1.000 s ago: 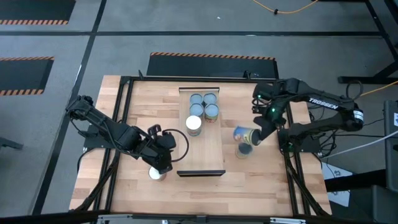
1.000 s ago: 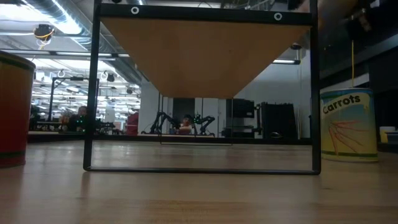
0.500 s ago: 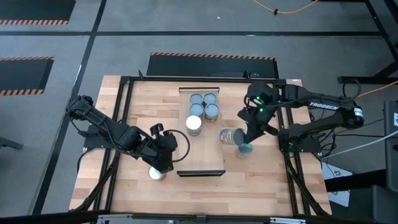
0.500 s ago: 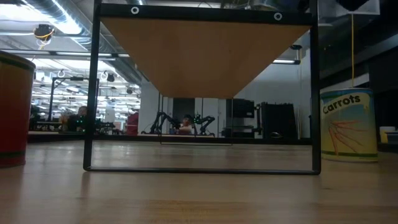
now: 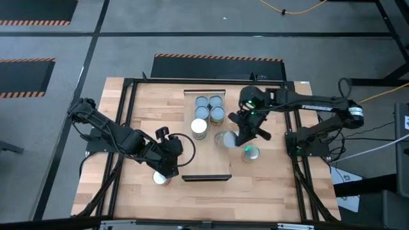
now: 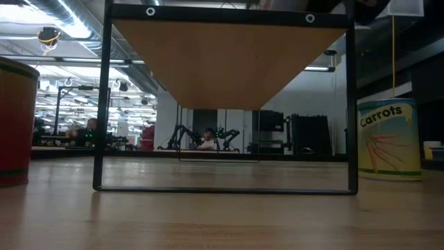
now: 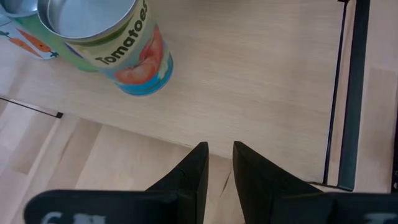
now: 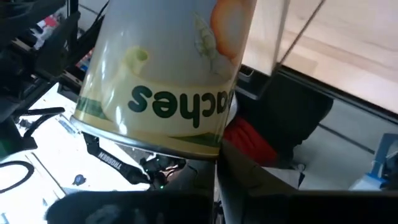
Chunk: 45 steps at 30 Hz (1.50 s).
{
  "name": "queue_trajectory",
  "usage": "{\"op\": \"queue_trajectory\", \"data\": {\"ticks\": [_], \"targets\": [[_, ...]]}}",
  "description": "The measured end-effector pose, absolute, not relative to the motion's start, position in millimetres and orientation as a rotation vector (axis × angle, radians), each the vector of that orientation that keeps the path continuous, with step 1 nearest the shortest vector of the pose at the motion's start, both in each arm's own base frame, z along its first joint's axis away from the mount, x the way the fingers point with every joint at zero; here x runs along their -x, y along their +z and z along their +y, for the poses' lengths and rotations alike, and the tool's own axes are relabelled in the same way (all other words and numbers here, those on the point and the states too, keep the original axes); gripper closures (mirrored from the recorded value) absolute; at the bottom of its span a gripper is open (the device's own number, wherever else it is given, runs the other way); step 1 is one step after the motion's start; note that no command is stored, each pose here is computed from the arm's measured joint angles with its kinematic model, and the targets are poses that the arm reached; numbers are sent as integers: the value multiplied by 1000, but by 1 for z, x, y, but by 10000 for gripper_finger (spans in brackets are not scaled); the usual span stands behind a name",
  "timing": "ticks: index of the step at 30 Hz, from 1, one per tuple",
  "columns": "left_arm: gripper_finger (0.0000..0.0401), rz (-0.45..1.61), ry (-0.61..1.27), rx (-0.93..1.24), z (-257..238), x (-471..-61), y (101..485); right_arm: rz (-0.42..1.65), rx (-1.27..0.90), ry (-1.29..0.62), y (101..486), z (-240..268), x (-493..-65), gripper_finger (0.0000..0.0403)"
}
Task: Pick and place cans onto a shelf
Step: Put the canned peaches on the shelf
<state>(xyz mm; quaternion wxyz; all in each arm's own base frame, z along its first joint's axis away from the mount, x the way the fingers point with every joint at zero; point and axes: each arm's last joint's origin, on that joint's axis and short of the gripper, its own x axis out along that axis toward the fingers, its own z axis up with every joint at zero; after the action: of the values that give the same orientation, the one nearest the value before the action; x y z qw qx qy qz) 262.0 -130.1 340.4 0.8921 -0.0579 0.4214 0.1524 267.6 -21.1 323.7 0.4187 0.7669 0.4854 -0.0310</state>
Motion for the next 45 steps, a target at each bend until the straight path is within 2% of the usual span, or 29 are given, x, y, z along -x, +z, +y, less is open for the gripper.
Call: {"op": "queue_trajectory", "data": {"ticks": [10, 45], "targets": [[335, 875, 315, 121, -130, -262, 340, 1329, -1973, -36, 307, -22, -284, 393], [335, 878, 313, 122, -130, -262, 340, 1285, -1952, -81, 306, -23, -285, 393]]}}
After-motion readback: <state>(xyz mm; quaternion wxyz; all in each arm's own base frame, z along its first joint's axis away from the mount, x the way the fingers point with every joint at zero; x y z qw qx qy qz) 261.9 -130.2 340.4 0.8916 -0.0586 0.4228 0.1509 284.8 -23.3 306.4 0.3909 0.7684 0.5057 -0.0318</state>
